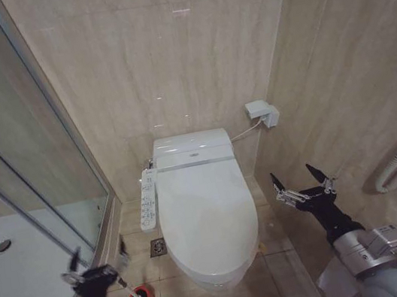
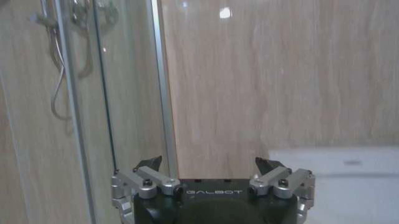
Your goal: Open the toilet lid, clean the toilet bowl with a toilet brush, close the toilet lid, and flush.
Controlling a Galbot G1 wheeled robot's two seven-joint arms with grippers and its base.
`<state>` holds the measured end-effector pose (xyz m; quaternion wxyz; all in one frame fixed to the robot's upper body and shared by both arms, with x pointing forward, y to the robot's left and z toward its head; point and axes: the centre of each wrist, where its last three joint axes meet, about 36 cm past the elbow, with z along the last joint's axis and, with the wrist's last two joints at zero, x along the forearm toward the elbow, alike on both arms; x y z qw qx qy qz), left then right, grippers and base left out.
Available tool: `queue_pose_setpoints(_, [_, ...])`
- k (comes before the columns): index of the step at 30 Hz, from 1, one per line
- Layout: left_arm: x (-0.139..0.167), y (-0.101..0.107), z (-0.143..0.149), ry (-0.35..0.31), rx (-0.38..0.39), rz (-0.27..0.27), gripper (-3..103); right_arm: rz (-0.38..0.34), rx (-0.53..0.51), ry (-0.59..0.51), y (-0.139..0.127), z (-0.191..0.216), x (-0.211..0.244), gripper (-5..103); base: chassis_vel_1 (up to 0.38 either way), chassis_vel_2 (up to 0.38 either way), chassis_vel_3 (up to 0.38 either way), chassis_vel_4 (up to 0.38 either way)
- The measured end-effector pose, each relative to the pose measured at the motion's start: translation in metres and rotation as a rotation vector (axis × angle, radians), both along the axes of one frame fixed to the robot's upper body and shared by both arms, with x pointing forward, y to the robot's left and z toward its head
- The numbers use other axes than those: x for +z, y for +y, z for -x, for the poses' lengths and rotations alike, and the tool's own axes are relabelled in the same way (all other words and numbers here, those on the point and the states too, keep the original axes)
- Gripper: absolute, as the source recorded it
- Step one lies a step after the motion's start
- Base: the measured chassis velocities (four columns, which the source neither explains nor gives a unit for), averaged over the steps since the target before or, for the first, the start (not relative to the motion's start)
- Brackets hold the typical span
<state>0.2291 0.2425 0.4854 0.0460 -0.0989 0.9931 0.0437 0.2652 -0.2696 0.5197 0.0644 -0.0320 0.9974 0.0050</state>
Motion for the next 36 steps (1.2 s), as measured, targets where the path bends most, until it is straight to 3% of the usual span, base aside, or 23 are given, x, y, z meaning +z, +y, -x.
queue_pose_setpoints(9, [0.004,0.012,0.003,-0.043,-0.006,-0.058,100,0.0,0.0,0.0,0.0,0.0,0.0,100,0.0,0.0,0.0,0.0])
queue_pose_setpoints(16, [-0.006,0.016,0.0,-0.038,-0.011,-0.051,100,0.0,0.0,0.0,0.0,0.0,0.0,100,0.0,0.0,0.0,0.0])
queue_pose_setpoints(17, [-0.01,0.014,-0.001,-0.032,-0.016,-0.041,94,0.0,0.0,0.0,0.0,0.0,0.0,100,0.0,0.0,0.0,0.0])
queue_pose_setpoints(31, [-0.028,0.007,-0.006,-0.053,-0.054,-0.021,98,0.0,0.0,0.0,0.0,0.0,0.0,100,-0.017,0.004,0.023,-0.007])
queue_pose_setpoints(32, [-0.029,0.006,-0.006,-0.054,-0.056,-0.02,93,0.0,0.0,0.0,0.0,0.0,0.0,100,-0.139,0.035,0.119,-0.064])
queue_pose_setpoints(36, [-0.033,0.004,-0.006,-0.058,-0.064,-0.023,93,0.0,0.0,0.0,0.0,0.0,0.0,100,-0.184,0.105,0.191,-0.095])
